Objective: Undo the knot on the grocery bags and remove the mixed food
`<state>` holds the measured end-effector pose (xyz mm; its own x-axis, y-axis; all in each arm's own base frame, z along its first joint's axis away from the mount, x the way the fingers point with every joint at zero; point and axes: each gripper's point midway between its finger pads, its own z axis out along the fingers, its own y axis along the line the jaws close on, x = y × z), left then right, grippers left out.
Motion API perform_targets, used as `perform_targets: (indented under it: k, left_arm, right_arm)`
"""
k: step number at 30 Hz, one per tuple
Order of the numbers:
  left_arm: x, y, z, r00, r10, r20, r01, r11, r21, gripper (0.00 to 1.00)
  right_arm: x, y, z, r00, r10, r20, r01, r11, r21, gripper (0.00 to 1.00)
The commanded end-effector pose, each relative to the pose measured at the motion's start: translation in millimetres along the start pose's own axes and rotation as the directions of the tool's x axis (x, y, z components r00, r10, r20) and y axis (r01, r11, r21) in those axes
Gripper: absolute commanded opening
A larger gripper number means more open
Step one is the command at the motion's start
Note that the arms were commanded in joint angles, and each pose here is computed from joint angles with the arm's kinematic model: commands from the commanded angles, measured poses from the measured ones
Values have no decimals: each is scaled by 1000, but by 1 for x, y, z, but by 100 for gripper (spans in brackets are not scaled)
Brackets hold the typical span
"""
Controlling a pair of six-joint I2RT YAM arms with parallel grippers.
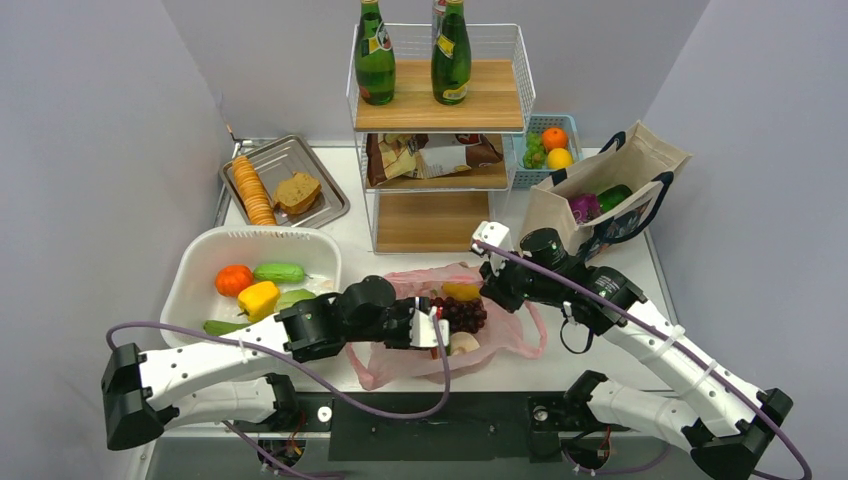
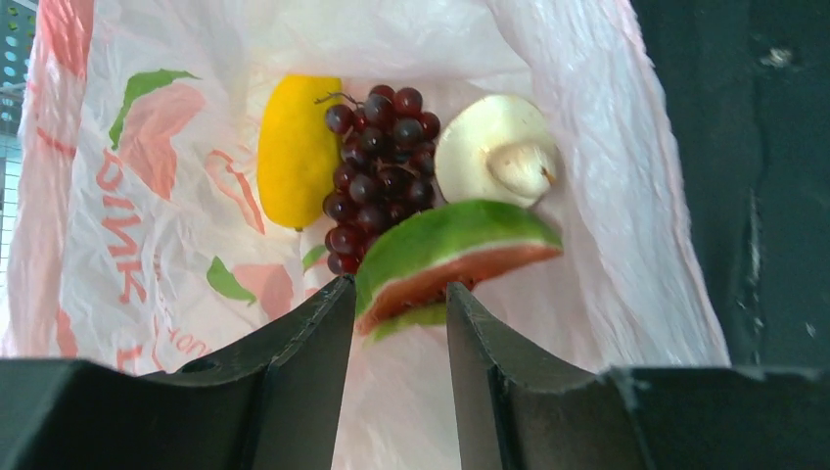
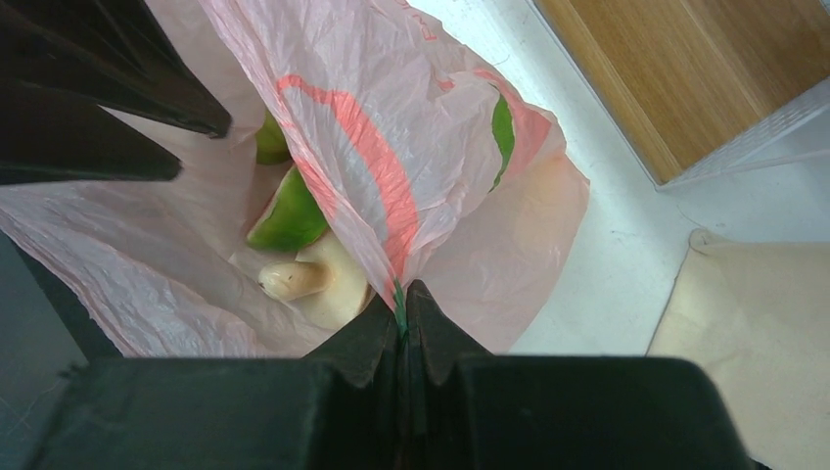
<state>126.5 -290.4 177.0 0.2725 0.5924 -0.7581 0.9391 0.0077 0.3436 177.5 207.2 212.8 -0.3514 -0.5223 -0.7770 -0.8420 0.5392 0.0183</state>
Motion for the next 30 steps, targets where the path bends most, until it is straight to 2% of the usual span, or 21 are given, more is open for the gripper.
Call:
perform_targets:
  k: [1,3,6,9,10,11,13,19,24,27,30]
  left_arm:
    - [-32,22,24,991,13,136,2,994,-111,37]
    - [-28,19,35,992,35,121,-23,995,-98,38]
    - [-29,19,39,992,46,116,-35,995,-96,39]
    - [-31,19,35,992,44,118,-33,995,-93,40]
    - [-30,18,34,992,43,118,-32,995,-90,41]
    - [-31,18,33,992,41,120,-31,996,-89,41]
    - [-28,17,33,993,35,115,-25,996,-88,41]
    - [-29,16,34,993,32,114,-22,996,-83,42]
    - [-30,19,35,994,32,107,-22,996,-92,42]
    - [-30,21,35,994,31,106,-20,995,-100,42]
    - [-28,21,35,994,30,104,-18,994,-106,42]
  right_arm:
    - [-22,-11,-8,997,14,76,-18,998,55,0]
    - [-27,-20,-14,995,38,89,-46,995,87,10]
    - [-37,-44,-39,993,60,100,-77,980,182,35]
    - [-64,-72,-89,983,60,174,-111,948,298,46]
    - [-61,-75,-99,984,73,161,-122,941,317,49]
    - [-70,-86,-119,980,65,188,-131,922,364,50]
    - [-64,-102,-137,984,79,158,-142,890,433,53]
    - [-30,-156,-150,979,203,-26,-150,799,583,55]
    - [-21,-180,-141,954,251,-165,-103,790,605,56]
    - [-8,-183,-131,930,266,-252,-77,814,575,56]
    - [11,-179,-126,899,274,-341,-51,840,541,49]
